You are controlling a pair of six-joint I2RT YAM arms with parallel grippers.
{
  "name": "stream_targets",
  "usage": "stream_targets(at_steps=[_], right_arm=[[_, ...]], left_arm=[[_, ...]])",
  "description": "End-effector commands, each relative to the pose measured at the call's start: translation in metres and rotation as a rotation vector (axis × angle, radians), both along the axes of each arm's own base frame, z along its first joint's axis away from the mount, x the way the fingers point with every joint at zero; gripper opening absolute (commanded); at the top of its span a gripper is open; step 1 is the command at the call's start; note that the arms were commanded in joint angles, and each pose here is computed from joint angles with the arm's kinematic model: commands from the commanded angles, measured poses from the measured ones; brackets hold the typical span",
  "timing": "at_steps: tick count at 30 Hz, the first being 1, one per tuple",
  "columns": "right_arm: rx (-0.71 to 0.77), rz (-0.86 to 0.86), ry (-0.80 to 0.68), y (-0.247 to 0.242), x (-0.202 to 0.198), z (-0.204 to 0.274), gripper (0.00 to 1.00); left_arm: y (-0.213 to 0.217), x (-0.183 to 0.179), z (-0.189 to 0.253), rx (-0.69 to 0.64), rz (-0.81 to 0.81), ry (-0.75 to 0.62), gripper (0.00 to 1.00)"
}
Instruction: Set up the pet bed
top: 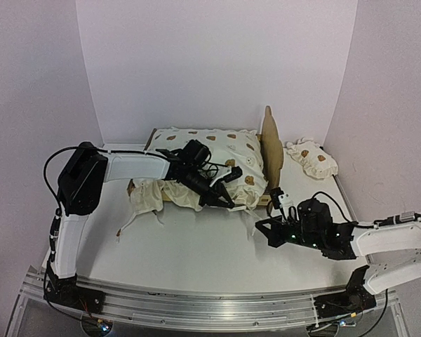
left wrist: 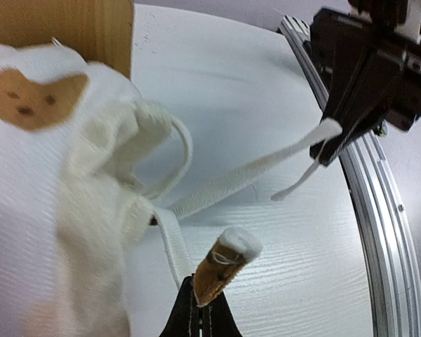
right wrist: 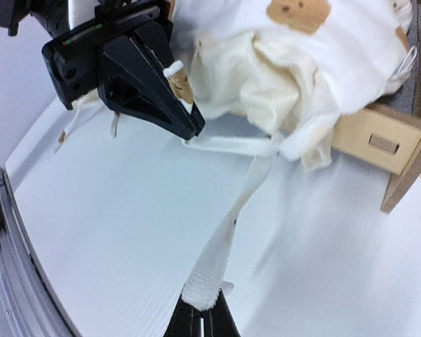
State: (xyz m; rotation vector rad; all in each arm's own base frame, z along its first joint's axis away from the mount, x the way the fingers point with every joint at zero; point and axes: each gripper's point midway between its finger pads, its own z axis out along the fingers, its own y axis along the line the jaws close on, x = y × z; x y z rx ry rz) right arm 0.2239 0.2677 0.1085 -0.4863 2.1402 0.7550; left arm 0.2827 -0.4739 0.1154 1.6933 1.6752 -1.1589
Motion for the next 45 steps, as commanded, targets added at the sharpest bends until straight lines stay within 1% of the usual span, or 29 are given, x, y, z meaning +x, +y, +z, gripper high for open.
stream_targets(at_steps=[1,4,6,7,8,11,13,15,16,19,20,22,24,27,32,35,38,42,45], right_arm=[[-0.145,0.100,0.271,-0.010,-0.040,-0.026,0.00],[-0.092,0.077,0.359,-0.004,-0.033,-0.024,0.00],[-0.043,0.052,0.459,-0.002,-0.029,-0.027,0.00],[-0.014,0.048,0.506,0.001,-0.028,-0.027,0.00],[0.013,0.048,0.545,0.005,-0.027,-0.025,0.00],[0.069,0.031,0.636,0.010,-0.024,-0.022,0.00],[0.084,0.008,0.665,0.010,-0.021,-0.022,0.00],[0.090,-0.036,0.682,0.007,-0.018,-0.025,0.00],[0.091,-0.060,0.682,0.004,-0.015,-0.026,0.00],[0.083,-0.116,0.660,-0.001,-0.007,-0.028,0.00],[0.081,-0.127,0.646,-0.002,-0.004,-0.027,0.00],[0.068,-0.153,0.608,-0.006,0.002,-0.026,0.00],[0.059,-0.170,0.570,-0.009,0.008,-0.023,0.00],[0.050,-0.167,0.523,-0.007,0.017,-0.017,0.00],[0.048,-0.162,0.487,-0.005,0.028,-0.014,0.00],[0.052,-0.157,0.476,-0.006,0.031,-0.013,0.00],[0.059,-0.158,0.477,-0.007,0.033,-0.012,0.00],[0.066,-0.158,0.468,-0.008,0.036,-0.010,0.00],[0.074,-0.154,0.464,-0.008,0.040,-0.009,0.00]], left_arm=[[0.004,-0.027,-0.008,-0.014,-0.122,-0.070,0.07],[0.010,-0.040,-0.025,0.016,-0.192,-0.135,0.24],[0.018,-0.049,-0.035,0.049,-0.250,-0.193,0.38],[0.022,-0.052,-0.038,0.065,-0.277,-0.229,0.42],[0.027,-0.055,-0.040,0.076,-0.303,-0.263,0.45],[0.037,-0.058,-0.035,0.071,-0.355,-0.369,0.50],[0.030,-0.054,-0.018,0.026,-0.335,-0.406,0.53],[0.014,-0.044,0.002,-0.027,-0.264,-0.383,0.56],[0.005,-0.036,0.012,-0.052,-0.210,-0.363,0.57],[-0.018,-0.016,0.030,-0.093,-0.034,-0.240,0.56],[-0.025,-0.012,0.034,-0.119,0.002,-0.231,0.55],[-0.034,-0.008,0.028,-0.119,0.080,-0.209,0.54],[-0.044,0.001,0.027,-0.136,0.163,-0.209,0.52],[-0.052,0.008,0.022,-0.144,0.244,-0.214,0.49],[-0.062,0.010,0.020,-0.174,0.296,-0.229,0.45],[-0.065,0.013,0.015,-0.181,0.333,-0.253,0.40],[-0.065,0.016,0.005,-0.158,0.359,-0.264,0.37],[-0.064,0.020,-0.006,-0.142,0.389,-0.295,0.36],[-0.065,0.025,-0.009,-0.150,0.411,-0.319,0.30]])
